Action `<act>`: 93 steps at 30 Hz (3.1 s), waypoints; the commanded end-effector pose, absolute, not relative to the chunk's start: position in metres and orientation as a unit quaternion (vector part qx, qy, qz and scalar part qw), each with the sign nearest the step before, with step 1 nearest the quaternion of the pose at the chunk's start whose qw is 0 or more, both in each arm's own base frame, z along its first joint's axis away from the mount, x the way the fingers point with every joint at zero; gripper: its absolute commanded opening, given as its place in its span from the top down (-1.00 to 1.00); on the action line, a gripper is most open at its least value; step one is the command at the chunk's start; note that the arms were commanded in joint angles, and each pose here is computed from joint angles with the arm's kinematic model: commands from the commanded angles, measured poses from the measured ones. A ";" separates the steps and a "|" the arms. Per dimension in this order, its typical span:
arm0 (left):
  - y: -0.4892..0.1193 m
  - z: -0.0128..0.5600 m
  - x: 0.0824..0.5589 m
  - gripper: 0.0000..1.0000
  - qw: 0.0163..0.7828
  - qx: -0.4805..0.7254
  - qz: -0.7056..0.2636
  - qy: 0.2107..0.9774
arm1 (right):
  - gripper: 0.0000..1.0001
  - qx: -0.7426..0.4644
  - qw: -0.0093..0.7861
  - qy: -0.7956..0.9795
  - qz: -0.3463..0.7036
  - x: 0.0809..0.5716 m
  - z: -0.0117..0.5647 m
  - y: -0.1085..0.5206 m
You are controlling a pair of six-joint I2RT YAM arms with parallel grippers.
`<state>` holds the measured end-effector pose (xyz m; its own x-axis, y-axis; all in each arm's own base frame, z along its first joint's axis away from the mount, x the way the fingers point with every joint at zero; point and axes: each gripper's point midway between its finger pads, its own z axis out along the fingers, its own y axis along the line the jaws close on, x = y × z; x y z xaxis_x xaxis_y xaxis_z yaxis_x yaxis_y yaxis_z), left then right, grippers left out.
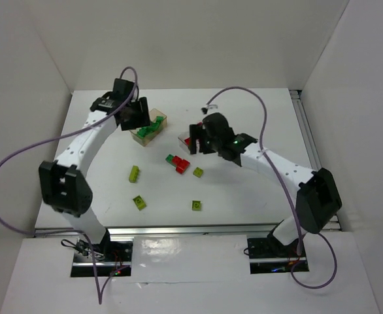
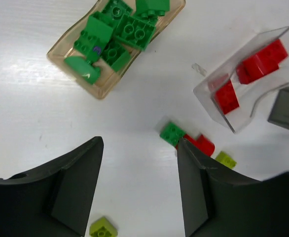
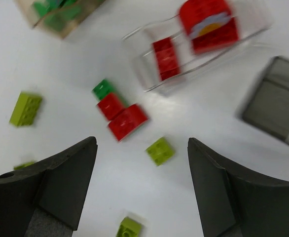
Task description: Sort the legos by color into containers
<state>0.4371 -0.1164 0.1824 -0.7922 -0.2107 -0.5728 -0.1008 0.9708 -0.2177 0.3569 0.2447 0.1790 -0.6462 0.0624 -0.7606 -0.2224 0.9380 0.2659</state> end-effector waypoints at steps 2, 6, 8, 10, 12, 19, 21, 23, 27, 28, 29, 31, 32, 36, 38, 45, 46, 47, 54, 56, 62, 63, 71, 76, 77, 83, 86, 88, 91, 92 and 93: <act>-0.092 0.206 0.391 -0.41 0.337 -0.104 -0.094 0.931 | -0.63 -0.137 0.364 0.904 0.179 0.317 0.140 0.298; -0.079 0.196 0.374 -0.47 0.333 -0.116 -0.088 0.932 | -0.61 -0.183 0.346 0.905 0.167 0.307 0.118 0.331; -0.077 0.188 0.371 -0.47 0.322 -0.123 -0.091 0.934 | -0.59 -0.197 0.336 0.909 0.150 0.311 0.100 0.337; -0.079 0.189 0.368 -0.47 0.321 -0.121 -0.095 0.934 | -0.59 -0.209 0.342 0.907 0.129 0.324 0.091 0.342; -0.078 0.192 0.367 -0.47 0.325 -0.121 -0.096 0.933 | -0.59 -0.213 0.354 0.905 0.104 0.337 0.093 0.343; -0.080 0.189 0.365 -0.47 0.320 -0.120 -0.099 0.935 | -0.55 -0.274 0.371 0.886 0.052 0.369 0.084 0.354; -0.081 0.187 0.365 -0.47 0.319 -0.118 -0.103 0.935 | -0.48 -0.290 0.360 0.885 0.054 0.374 0.074 0.356; -0.081 0.187 0.365 -0.47 0.318 -0.118 -0.103 0.935 | -0.42 -0.299 0.351 0.885 0.069 0.377 0.069 0.359; -0.079 0.186 0.365 -0.44 0.320 -0.115 -0.098 0.935 | -0.33 -0.321 0.328 0.885 0.079 0.378 0.059 0.361; -0.079 0.186 0.365 -0.44 0.320 -0.115 -0.098 0.935 | -0.30 -0.319 0.326 0.886 0.082 0.380 0.058 0.359; -0.079 0.186 0.365 -0.44 0.321 -0.111 -0.096 0.936 | -0.28 -0.319 0.326 0.886 0.082 0.380 0.058 0.359; -0.077 0.186 0.366 -0.44 0.322 -0.113 -0.092 0.936 | -0.16 -0.326 0.316 0.887 0.082 0.377 0.052 0.359; -0.074 0.186 0.366 -0.44 0.322 -0.117 -0.091 0.935 | -0.07 -0.326 0.316 0.887 0.082 0.377 0.052 0.359; -0.074 0.186 0.366 -0.44 0.322 -0.117 -0.091 0.935 | -0.01 -0.327 0.312 0.888 0.080 0.375 0.051 0.357; -0.074 0.186 0.366 -0.44 0.322 -0.117 -0.091 0.935 | 0.10 -0.329 0.310 0.888 0.084 0.374 0.051 0.358; -0.093 0.188 0.366 -0.51 0.309 -0.092 -0.172 0.931 | 0.53 -0.287 0.363 0.878 0.123 0.375 0.110 0.355; -0.097 0.186 0.364 -0.65 0.304 -0.082 -0.194 0.929 | 0.53 -0.283 0.383 0.868 0.143 0.378 0.125 0.356; -0.096 0.183 0.363 -0.71 0.298 -0.078 -0.215 0.927 | 0.55 -0.282 0.373 0.868 0.167 0.366 0.122 0.353; -0.155 0.192 0.349 -0.84 0.230 -0.033 -0.420 0.877 | 0.55 -0.278 0.432 0.813 0.273 0.334 0.197 0.334; -0.169 0.193 0.347 -0.84 0.228 -0.022 -0.464 0.856 | 0.55 -0.275 0.433 0.810 0.286 0.330 0.201 0.331; -0.193 0.205 0.342 -0.84 0.215 -0.016 -0.518 0.828 | 0.58 -0.277 0.430 0.806 0.298 0.319 0.205 0.328; -0.197 0.205 0.342 -0.84 0.218 -0.012 -0.522 0.825 | 0.58 -0.276 0.433 0.804 0.299 0.319 0.209 0.328; -0.219 0.200 0.346 -0.67 0.200 -0.016 -0.527 0.826 | 0.58 -0.278 0.435 0.801 0.304 0.317 0.213 0.328; -0.231 0.188 0.353 -0.49 0.191 -0.018 -0.514 0.836 | 0.58 -0.280 0.437 0.797 0.309 0.315 0.217 0.328; -0.231 0.188 0.353 -0.47 0.191 -0.018 -0.514 0.836 | 0.58 -0.280 0.437 0.797 0.309 0.315 0.217 0.328; -0.238 0.189 0.359 -0.15 0.200 -0.010 -0.512 0.835 | 0.58 -0.283 0.431 0.798 0.311 0.312 0.216 0.328; -0.242 0.189 0.360 0.16 0.198 -0.005 -0.513 0.835 | 0.58 -0.283 0.431 0.798 0.311 0.312 0.216 0.328; -0.243 0.190 0.362 0.42 0.199 -0.005 -0.513 0.835 | 0.58 -0.283 0.431 0.798 0.311 0.312 0.216 0.328; -0.243 0.189 0.360 0.68 0.193 -0.005 -0.515 0.835 | 0.58 -0.279 0.430 0.800 0.313 0.312 0.216 0.329; -0.243 0.189 0.360 0.77 0.193 -0.005 -0.515 0.835 | 0.58 -0.279 0.426 0.802 0.311 0.313 0.211 0.329; -0.243 0.188 0.359 0.85 0.191 -0.003 -0.513 0.837 | 0.58 -0.279 0.422 0.805 0.310 0.312 0.209 0.328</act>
<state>0.3467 -0.2434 0.1878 -0.9427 -0.1967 -0.2695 0.1552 0.4565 -0.8761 0.3169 0.3210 0.1853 -0.5238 -0.2246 -0.8217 -0.6810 0.6899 0.2456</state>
